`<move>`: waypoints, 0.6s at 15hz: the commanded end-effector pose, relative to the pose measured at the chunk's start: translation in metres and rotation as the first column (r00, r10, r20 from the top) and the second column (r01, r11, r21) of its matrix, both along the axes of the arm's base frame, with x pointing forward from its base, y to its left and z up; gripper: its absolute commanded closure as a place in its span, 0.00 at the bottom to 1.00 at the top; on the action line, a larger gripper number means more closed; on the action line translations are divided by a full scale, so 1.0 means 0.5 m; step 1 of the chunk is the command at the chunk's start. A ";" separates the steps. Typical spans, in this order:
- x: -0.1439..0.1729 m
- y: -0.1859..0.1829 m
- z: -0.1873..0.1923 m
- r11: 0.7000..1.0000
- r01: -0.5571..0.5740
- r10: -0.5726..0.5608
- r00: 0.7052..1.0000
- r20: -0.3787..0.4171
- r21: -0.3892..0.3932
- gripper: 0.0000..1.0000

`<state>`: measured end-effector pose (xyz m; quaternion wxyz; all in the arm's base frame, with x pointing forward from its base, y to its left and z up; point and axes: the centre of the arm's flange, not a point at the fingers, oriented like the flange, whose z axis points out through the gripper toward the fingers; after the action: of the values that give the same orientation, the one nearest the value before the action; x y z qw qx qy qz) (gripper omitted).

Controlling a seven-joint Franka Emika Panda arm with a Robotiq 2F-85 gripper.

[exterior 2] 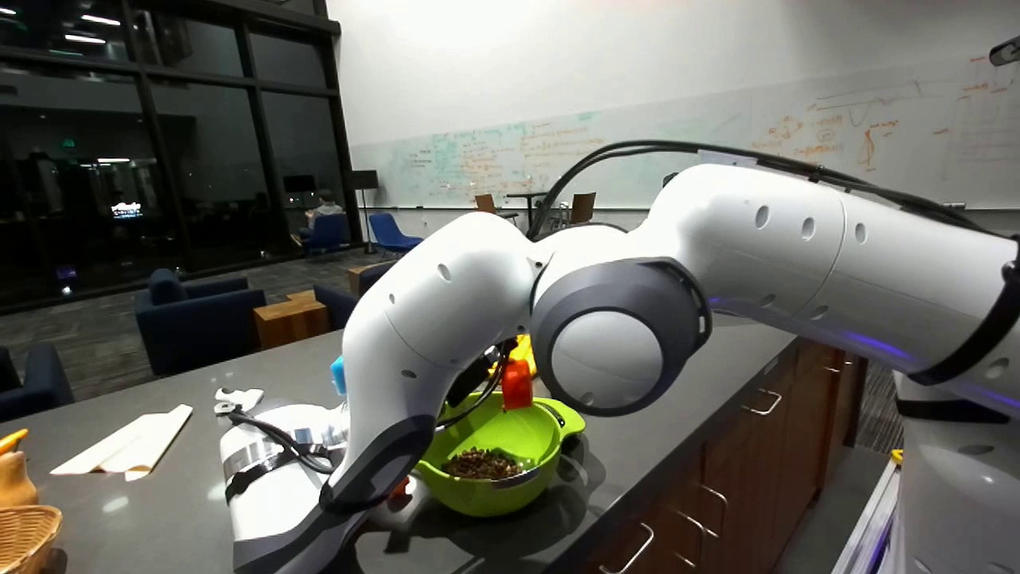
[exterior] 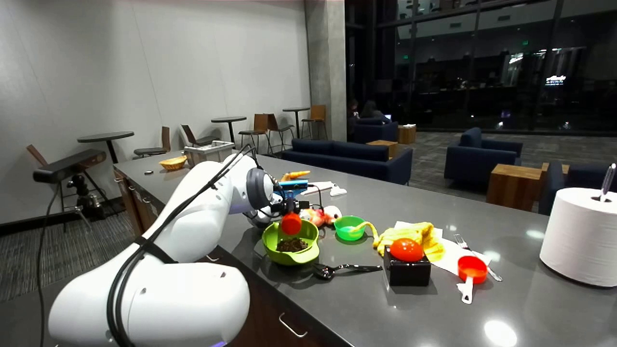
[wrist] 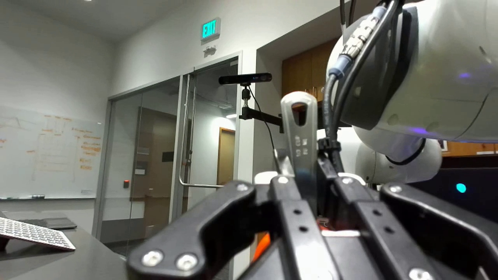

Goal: Pour the contents from the measuring cup on the left into the light green bowl.

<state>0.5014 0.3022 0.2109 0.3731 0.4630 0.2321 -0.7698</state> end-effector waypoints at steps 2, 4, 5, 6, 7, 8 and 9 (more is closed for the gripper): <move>0.039 0.040 -0.010 1.000 0.012 -0.013 0.999 -0.032 -0.024 0.96; 0.042 0.039 -0.013 1.000 0.011 -0.012 0.999 -0.041 -0.028 0.96; 0.042 0.040 -0.013 1.000 0.009 -0.010 0.999 -0.046 -0.028 0.96; 0.043 0.040 -0.013 1.000 0.010 -0.011 0.999 -0.051 -0.026 0.96; 0.045 0.041 -0.012 1.000 0.009 -0.010 0.999 -0.052 -0.025 0.96; 0.046 0.042 -0.010 1.000 0.009 -0.010 0.998 -0.056 -0.023 0.96; 0.046 0.043 -0.008 1.000 0.009 -0.010 0.998 -0.059 -0.021 0.96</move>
<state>0.5084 0.3082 0.2098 0.3696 0.4431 0.2396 -0.7808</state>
